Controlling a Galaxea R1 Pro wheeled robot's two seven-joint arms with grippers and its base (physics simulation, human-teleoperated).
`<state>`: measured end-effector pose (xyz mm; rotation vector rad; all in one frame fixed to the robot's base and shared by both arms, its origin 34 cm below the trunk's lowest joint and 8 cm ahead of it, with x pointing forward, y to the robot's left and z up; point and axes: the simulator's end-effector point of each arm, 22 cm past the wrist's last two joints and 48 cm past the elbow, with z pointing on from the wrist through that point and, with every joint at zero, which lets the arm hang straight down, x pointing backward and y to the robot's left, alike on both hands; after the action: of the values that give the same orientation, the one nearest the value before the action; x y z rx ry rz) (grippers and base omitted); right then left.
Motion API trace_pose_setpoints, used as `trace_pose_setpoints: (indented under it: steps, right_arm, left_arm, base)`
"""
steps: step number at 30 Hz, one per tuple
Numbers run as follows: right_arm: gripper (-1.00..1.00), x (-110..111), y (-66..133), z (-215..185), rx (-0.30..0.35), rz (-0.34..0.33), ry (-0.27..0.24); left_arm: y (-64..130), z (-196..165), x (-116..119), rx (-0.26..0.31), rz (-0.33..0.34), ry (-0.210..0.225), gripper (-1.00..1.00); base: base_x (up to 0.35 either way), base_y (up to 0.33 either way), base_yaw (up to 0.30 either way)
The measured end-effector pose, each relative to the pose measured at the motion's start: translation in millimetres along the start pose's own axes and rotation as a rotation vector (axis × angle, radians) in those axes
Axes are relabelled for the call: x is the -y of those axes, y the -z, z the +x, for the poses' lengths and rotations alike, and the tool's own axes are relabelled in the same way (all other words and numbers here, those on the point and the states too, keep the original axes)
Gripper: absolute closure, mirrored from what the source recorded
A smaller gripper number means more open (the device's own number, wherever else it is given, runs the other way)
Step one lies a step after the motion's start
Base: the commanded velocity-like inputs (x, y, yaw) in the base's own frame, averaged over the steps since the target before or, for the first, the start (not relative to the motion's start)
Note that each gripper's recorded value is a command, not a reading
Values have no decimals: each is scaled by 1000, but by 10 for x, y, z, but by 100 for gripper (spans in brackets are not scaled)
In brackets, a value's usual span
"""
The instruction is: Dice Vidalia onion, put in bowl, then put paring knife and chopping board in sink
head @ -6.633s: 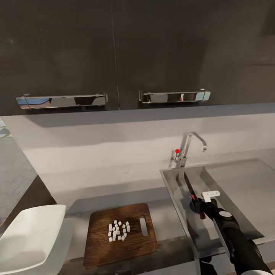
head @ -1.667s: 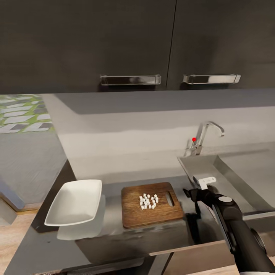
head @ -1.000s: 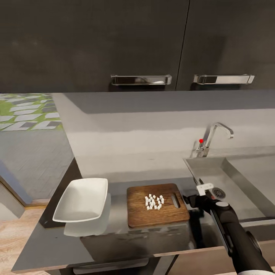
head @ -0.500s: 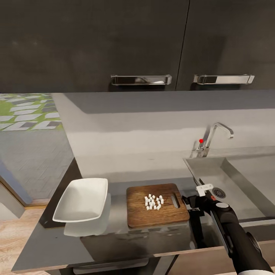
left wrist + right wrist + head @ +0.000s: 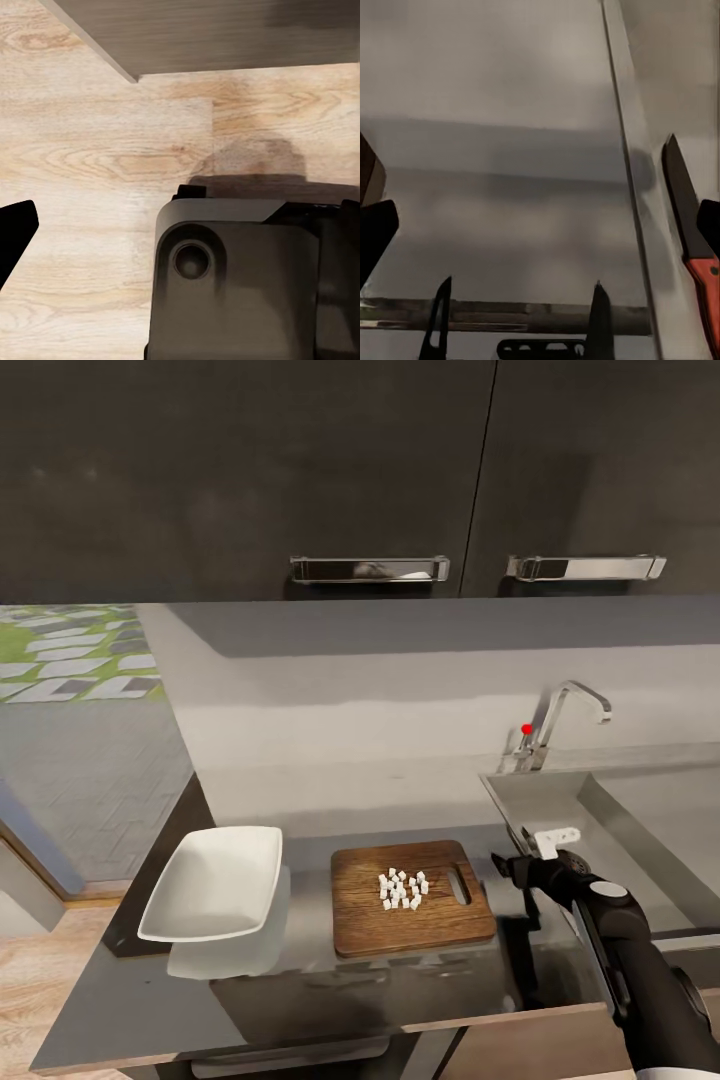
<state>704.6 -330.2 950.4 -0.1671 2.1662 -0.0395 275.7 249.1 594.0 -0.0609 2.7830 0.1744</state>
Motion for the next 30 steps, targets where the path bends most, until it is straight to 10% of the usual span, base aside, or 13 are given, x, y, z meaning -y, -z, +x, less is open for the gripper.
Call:
trace_pose_setpoints:
  steps: [30]
  right_arm:
    - [-100,-79,-4,-1,-1,-21,-4]
  left_arm:
    - [-1,4,-8,-1,-1,-1,-100]
  base:
    - [0,82,0]
